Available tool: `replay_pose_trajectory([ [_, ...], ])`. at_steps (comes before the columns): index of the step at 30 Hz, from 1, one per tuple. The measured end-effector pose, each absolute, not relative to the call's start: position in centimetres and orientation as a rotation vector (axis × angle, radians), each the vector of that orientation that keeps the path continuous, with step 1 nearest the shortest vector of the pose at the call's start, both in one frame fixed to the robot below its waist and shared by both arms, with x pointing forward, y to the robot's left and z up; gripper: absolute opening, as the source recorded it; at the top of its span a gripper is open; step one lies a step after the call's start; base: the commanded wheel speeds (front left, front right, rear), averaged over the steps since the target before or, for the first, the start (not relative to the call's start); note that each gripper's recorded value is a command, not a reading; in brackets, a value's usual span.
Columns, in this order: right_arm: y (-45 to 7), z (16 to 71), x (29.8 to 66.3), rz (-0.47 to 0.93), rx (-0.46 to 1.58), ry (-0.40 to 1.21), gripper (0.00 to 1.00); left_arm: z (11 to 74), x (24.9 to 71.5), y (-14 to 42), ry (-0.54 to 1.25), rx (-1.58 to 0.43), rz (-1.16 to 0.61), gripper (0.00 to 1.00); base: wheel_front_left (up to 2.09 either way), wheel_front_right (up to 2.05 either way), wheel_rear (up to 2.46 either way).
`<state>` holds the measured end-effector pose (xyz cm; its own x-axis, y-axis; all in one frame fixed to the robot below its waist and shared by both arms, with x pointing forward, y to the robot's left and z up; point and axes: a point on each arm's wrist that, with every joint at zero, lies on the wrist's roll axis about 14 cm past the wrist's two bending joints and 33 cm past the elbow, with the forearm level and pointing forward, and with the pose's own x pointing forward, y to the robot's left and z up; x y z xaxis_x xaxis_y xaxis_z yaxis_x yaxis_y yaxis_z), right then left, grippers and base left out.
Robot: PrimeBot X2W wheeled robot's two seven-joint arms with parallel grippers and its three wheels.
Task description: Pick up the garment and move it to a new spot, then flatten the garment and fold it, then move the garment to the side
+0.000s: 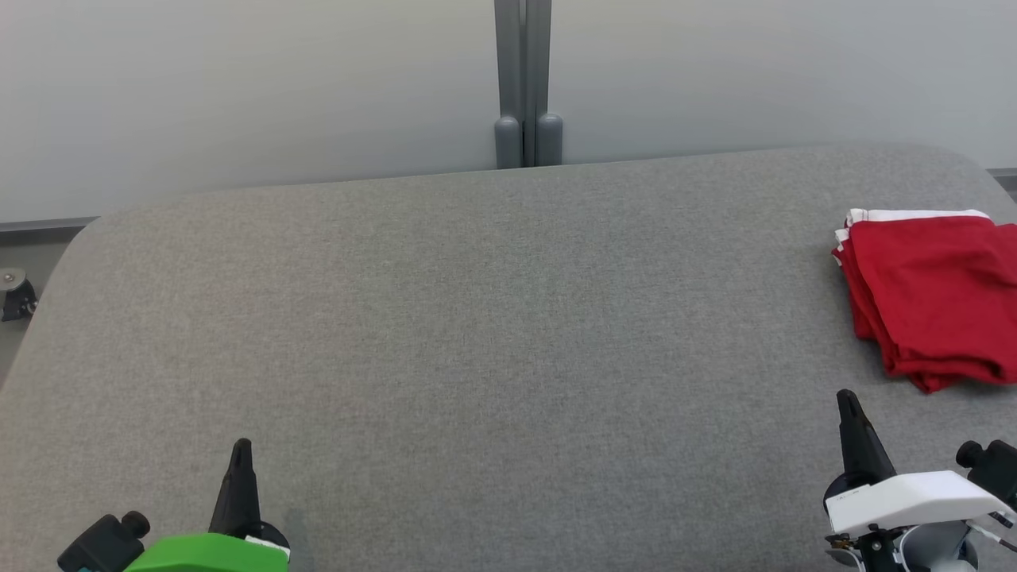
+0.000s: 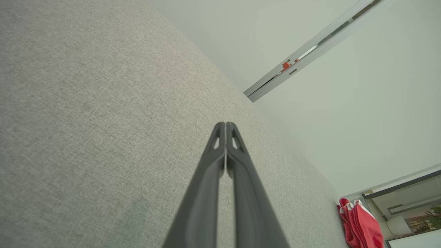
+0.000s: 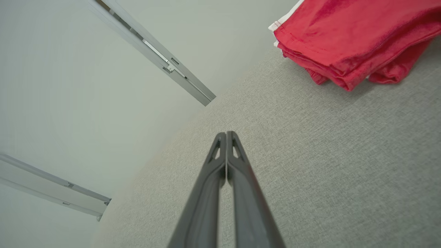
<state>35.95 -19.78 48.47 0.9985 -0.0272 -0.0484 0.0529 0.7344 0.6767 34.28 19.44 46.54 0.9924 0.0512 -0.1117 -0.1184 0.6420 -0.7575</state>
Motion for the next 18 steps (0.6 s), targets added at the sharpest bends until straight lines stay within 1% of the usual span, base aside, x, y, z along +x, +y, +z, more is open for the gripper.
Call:
replay_pose_trajectory([
  [18,-19.9,48.8,36.8,-0.052,0.975,0.039,0.0,47.3,35.5,19.7,0.071,-1.065,0.098,0.0,0.0,0.0,0.0],
])
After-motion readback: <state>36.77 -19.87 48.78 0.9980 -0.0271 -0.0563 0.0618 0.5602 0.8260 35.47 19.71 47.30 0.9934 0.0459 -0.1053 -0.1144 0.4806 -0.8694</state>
